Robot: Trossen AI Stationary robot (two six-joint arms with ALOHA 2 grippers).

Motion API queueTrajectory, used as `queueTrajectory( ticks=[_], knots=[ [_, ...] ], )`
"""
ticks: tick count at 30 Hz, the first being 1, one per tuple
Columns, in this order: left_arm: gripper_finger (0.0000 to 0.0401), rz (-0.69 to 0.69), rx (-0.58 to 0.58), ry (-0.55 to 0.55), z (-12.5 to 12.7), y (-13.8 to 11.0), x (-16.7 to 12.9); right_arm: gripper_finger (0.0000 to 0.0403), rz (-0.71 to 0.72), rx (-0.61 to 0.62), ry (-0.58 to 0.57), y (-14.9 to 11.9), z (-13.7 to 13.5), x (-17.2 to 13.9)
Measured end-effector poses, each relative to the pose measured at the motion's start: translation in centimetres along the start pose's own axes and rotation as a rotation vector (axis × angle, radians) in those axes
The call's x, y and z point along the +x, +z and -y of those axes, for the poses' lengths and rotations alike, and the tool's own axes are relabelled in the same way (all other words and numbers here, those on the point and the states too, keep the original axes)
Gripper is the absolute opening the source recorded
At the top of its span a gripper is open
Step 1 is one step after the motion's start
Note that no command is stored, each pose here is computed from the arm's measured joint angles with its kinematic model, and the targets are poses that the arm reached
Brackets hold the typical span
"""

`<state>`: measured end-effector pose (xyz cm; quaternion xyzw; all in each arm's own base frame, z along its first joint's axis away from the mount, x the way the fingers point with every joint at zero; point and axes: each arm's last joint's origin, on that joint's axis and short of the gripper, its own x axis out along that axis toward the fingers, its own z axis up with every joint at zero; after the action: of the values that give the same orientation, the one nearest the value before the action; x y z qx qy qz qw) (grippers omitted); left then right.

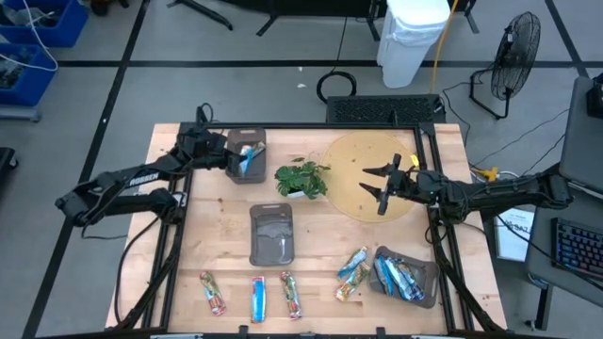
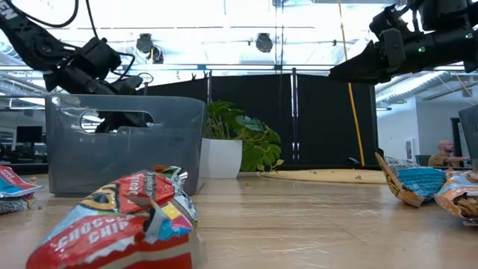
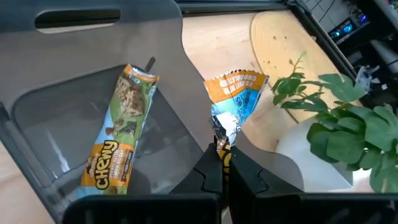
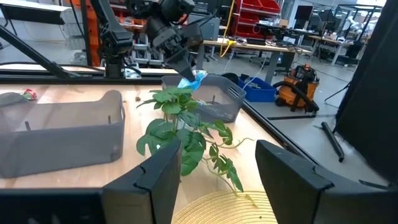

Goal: Pick and place Granola Bars by type
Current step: Put the top orange granola bar into the top black bin

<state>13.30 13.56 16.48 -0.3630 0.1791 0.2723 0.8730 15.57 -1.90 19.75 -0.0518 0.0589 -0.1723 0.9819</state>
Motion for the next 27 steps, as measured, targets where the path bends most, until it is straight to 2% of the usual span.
queueTrajectory(
  ticks=[16,27],
  knots=[
    [0.0056,-0.007,0.046,0.009,-0.08,-0.08,0.09,0.0196,-0.011,0.001,0.001,-0.11,-0.01,0.0],
    [0.0154,-0.007,0.068,0.009,-0.08,-0.08,0.09,0.0196,-0.012,0.001,0.001,-0.12,-0.01,0.0]
  ],
)
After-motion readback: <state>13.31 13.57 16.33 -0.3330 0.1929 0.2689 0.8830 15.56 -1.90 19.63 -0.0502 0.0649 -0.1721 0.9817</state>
